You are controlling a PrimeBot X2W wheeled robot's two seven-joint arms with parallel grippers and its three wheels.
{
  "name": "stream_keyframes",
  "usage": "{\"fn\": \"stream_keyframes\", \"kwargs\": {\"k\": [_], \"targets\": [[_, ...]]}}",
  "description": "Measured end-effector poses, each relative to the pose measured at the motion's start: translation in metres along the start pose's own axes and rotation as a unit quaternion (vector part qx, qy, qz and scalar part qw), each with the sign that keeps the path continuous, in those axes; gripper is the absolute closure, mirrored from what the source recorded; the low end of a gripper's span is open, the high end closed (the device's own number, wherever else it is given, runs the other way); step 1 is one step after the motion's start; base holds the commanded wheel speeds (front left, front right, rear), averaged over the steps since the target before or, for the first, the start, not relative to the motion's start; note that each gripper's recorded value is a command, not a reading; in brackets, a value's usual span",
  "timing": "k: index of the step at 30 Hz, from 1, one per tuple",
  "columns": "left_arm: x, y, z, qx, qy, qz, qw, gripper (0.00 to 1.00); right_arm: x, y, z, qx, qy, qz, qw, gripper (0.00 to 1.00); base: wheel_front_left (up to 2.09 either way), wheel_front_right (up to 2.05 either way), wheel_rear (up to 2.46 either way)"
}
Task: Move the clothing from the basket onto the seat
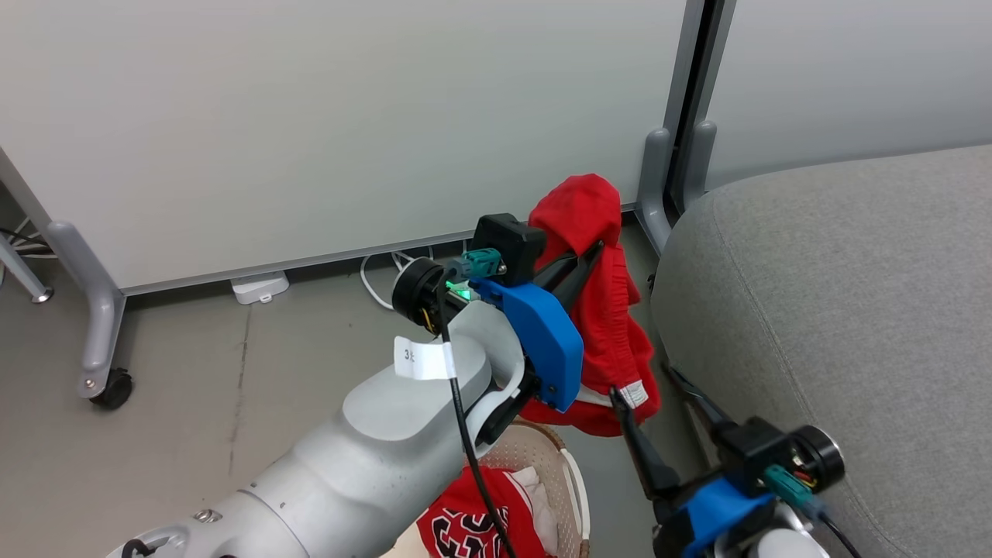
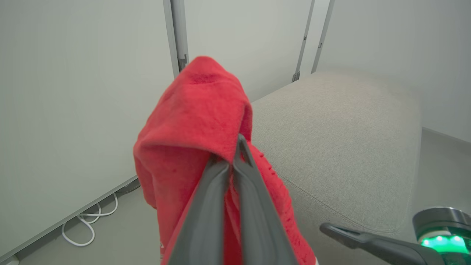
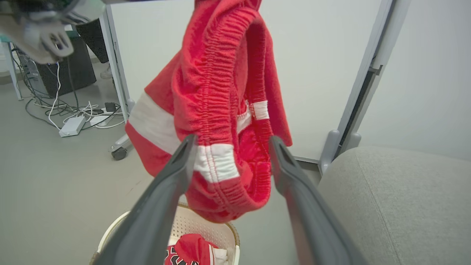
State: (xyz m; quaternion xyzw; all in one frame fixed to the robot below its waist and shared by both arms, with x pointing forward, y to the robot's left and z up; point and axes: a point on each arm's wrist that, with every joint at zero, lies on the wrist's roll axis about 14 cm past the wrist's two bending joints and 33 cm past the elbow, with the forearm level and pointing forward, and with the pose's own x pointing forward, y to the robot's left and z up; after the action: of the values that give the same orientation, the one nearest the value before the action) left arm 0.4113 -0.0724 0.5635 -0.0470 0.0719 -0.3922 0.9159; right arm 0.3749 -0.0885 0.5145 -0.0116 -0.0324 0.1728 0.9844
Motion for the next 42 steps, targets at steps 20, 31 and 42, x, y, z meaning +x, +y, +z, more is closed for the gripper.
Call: {"fn": "stream_keyframes", "kwargs": {"k": [20, 31, 42], "targets": [[-0.003, 0.007, -0.007, -0.012, 0.004, 0.008, 1.0, 1.0, 0.058, 0.031, -0.013, -0.024, 0.05, 0.082, 0.995, 0.0, 0.0, 0.0, 0.0], [-0.006, 0.012, -0.009, -0.011, 0.006, 0.015, 1.0, 1.0, 0.063, 0.04, -0.023, -0.001, 0.069, 0.095, 0.993, 1.0, 0.0, 0.0, 0.0], [-0.006, 0.014, -0.01, -0.012, 0.005, 0.02, 1.0, 1.0, 0.061, 0.035, -0.025, 0.008, 0.07, 0.088, 0.994, 1.0, 0.0, 0.0, 0.0]]}}
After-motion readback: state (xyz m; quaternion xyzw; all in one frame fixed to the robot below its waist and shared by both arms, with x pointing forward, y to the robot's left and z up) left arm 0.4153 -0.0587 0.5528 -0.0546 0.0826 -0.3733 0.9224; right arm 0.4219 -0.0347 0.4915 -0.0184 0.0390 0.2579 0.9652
